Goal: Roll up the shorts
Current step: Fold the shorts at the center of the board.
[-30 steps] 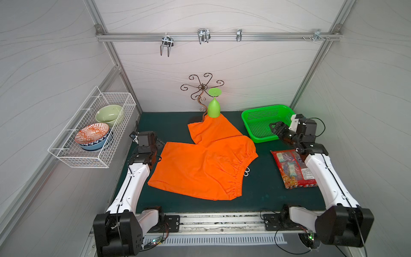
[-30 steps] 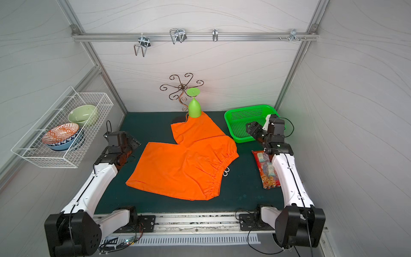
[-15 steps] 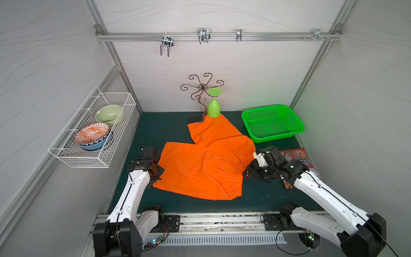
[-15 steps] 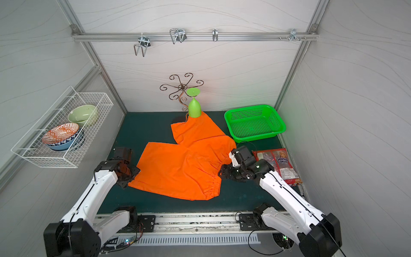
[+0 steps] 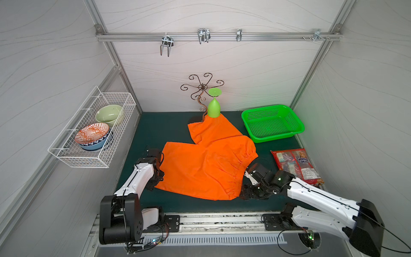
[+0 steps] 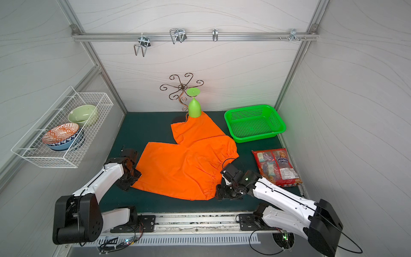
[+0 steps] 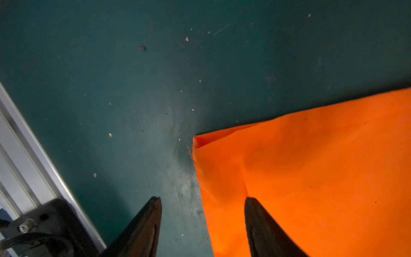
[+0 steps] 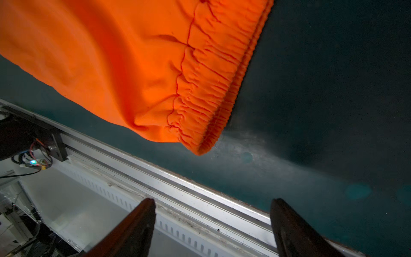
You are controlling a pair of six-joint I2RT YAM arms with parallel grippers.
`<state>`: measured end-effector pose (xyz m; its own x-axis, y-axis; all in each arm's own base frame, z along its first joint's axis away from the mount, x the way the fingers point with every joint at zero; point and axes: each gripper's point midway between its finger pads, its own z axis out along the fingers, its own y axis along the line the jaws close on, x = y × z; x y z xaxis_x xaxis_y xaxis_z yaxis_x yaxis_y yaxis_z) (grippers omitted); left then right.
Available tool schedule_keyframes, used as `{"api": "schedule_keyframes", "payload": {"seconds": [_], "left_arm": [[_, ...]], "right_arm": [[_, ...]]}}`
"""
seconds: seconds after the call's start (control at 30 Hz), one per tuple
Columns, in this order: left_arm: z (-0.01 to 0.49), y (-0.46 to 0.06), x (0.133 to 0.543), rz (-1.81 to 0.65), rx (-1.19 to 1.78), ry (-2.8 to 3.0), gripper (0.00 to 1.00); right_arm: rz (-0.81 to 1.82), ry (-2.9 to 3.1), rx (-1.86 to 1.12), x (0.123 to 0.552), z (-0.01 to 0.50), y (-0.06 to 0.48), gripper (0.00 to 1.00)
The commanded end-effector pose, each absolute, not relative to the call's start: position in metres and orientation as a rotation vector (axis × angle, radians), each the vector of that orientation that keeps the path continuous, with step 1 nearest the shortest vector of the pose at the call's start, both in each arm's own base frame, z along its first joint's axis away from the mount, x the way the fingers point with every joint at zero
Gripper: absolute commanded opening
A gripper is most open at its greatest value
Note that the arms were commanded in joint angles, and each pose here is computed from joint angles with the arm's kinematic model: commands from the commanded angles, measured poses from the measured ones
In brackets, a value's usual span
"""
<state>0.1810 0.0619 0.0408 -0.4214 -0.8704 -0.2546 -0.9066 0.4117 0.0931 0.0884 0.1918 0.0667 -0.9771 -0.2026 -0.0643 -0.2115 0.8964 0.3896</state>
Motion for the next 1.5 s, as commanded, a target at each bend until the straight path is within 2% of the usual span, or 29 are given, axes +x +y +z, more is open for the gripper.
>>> {"api": "schedule_keyframes", "payload": {"seconds": [0.0,0.1,0.2,0.33,0.5,0.67,0.77,0.93,1.07,1.1,1.3,1.47], "left_arm": [[0.036,0.061,0.188,0.292,-1.619,2.467,0.61],[0.032,0.060,0.188,0.293,-1.625,2.477,0.57],[0.028,0.059,0.186,0.290,-1.628,2.489,0.45],[0.023,0.055,0.185,0.264,-1.638,2.507,0.17],[0.023,0.052,0.186,0.244,-1.633,2.524,0.00],[0.029,0.048,0.189,0.188,-1.613,2.517,0.00],[0.033,0.045,0.192,0.146,-1.601,2.516,0.00],[0.047,0.040,0.199,0.066,-1.567,2.502,0.00],[0.068,0.037,0.210,-0.010,-1.512,2.472,0.00],[0.075,0.036,0.214,-0.031,-1.499,2.463,0.00],[0.125,0.038,0.236,-0.092,-1.361,2.408,0.00],[0.164,0.044,0.242,-0.081,-1.284,2.346,0.00]], "right_arm": [[0.636,3.016,-0.311,0.092,0.061,0.206,0.84],[0.620,3.007,-0.323,0.093,0.056,0.214,0.83],[0.611,2.977,-0.318,0.100,0.054,0.221,0.83],[0.581,2.941,-0.298,0.114,0.052,0.229,0.82],[0.465,2.971,-0.286,0.123,0.038,0.231,0.79],[0.418,2.984,-0.225,0.129,0.027,0.228,0.68],[0.413,2.978,-0.197,0.131,0.027,0.225,0.53],[0.463,2.973,-0.143,0.131,0.034,0.215,0.18],[0.495,2.940,-0.164,0.127,0.056,0.207,0.03],[0.502,2.932,-0.173,0.125,0.064,0.204,0.00],[0.640,2.831,-0.280,0.111,0.121,0.194,0.01],[0.759,2.833,-0.419,0.087,0.145,0.196,0.01]]}}
